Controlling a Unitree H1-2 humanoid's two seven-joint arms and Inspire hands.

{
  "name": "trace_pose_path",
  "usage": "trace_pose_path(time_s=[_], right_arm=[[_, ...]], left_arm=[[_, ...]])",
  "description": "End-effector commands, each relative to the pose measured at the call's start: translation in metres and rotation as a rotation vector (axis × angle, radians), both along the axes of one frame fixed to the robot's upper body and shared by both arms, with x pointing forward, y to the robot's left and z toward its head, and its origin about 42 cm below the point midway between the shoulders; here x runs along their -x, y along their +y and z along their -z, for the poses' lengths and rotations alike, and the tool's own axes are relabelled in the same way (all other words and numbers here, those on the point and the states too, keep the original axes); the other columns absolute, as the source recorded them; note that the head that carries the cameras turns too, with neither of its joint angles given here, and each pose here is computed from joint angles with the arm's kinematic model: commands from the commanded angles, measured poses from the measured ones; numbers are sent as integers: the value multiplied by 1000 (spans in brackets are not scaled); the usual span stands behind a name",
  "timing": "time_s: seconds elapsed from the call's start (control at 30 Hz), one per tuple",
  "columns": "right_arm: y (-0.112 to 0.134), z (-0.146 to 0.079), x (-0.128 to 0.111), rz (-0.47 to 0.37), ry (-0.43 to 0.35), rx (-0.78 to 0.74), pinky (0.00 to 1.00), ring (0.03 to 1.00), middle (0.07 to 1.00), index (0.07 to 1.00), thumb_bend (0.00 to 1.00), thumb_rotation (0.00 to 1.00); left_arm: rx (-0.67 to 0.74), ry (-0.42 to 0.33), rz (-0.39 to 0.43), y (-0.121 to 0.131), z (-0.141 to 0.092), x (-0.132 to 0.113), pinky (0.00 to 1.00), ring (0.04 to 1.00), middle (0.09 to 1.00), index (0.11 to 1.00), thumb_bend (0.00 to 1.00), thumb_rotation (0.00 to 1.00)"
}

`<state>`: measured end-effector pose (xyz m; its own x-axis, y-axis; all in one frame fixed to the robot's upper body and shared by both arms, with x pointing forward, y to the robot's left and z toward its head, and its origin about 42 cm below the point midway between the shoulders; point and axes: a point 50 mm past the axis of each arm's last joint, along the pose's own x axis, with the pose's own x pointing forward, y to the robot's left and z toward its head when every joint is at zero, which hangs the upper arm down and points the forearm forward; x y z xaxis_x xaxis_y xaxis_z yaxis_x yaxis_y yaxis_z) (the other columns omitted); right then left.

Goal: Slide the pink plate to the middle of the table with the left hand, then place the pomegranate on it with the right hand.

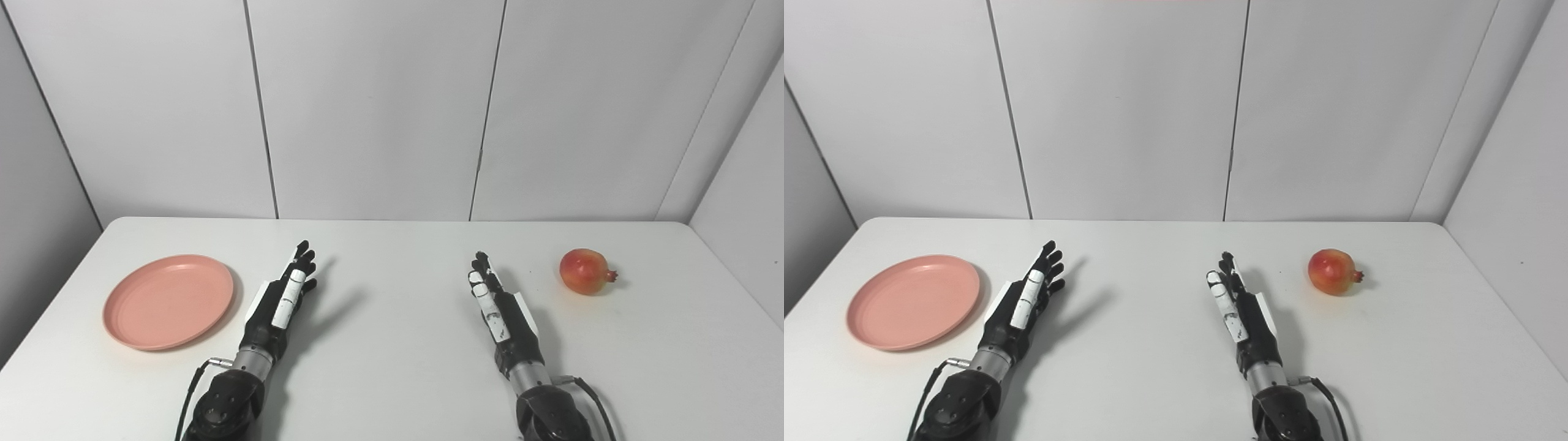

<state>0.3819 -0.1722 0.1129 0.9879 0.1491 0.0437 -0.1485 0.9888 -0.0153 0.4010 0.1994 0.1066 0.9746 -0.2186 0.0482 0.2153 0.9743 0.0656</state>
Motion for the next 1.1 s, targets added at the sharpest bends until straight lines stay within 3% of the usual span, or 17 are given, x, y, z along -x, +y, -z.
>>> trace_pose_path(time_s=[0.0, 0.17, 0.47, 0.7, 1.07], right_arm=[[-2, -16, -7, -20, -71, -9, 1000, 991, 1000, 1000, 567, 906], [-13, -14, -4, -9, -66, 8, 1000, 993, 1000, 1000, 595, 901], [-29, -8, -2, -18, -59, 8, 1000, 1000, 1000, 1000, 535, 957], [-37, -5, 0, -25, -63, 0, 1000, 1000, 1000, 1000, 580, 948], [-39, -5, -2, -37, -66, -19, 1000, 1000, 1000, 1000, 564, 948]], left_arm=[[8, -15, 6, -6, 4, 1, 956, 996, 1000, 1000, 638, 1000], [-11, -16, -25, -18, 9, 2, 936, 979, 1000, 1000, 653, 1000], [-100, -1, -65, -37, 13, 5, 933, 968, 995, 982, 623, 1000], [-45, 0, -21, -47, 14, 4, 963, 996, 1000, 999, 574, 1000], [-14, 9, 15, -51, 16, 0, 1000, 1000, 1000, 1000, 606, 1000]])
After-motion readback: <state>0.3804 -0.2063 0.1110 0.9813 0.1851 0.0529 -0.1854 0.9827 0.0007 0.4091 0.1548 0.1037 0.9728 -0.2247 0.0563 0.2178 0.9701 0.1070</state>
